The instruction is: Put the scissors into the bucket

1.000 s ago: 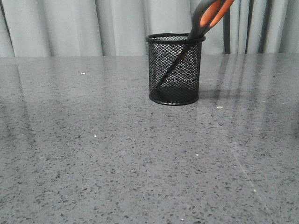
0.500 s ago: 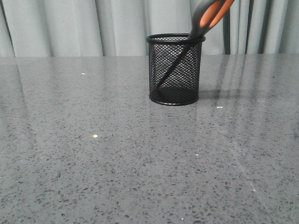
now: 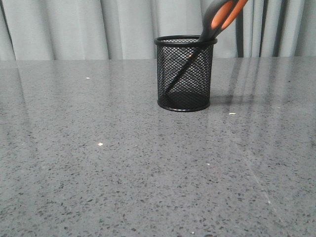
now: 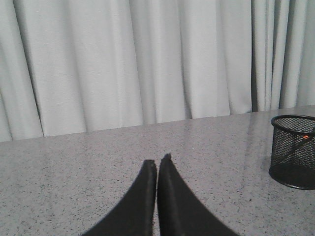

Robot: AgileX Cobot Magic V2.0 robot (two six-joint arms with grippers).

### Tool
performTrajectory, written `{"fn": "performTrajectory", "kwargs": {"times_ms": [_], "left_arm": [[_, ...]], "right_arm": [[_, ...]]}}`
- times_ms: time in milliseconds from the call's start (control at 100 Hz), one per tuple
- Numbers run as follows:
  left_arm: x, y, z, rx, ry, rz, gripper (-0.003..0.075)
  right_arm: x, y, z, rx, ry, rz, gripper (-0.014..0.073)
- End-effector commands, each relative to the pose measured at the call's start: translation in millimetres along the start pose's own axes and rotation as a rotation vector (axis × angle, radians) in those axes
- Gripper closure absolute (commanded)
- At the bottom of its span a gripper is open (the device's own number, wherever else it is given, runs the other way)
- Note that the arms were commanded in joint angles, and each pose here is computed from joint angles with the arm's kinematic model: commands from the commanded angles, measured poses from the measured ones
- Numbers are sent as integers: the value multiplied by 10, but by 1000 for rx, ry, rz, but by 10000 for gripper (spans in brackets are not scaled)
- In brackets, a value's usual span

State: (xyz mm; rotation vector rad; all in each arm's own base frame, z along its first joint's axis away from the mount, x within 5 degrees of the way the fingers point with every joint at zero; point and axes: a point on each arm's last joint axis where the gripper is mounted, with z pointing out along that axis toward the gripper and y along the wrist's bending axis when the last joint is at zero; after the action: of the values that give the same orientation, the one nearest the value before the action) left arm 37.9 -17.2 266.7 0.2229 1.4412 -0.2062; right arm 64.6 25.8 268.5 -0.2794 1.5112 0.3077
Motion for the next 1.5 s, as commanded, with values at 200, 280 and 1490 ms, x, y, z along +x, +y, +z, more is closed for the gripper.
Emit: {"fn": "performTrajectory", "kwargs": {"times_ms": [200, 280, 1490], "left_arm": [[-141, 30, -25, -33, -87, -29, 740], [-141, 30, -25, -33, -87, -29, 740], [743, 157, 50, -219, 112, -137, 740]], "right_arm": [[-166, -15, -7, 18, -107, -1, 641], [-166, -15, -7, 18, -107, -1, 641], [-166, -15, -7, 18, -107, -1, 641]]}}
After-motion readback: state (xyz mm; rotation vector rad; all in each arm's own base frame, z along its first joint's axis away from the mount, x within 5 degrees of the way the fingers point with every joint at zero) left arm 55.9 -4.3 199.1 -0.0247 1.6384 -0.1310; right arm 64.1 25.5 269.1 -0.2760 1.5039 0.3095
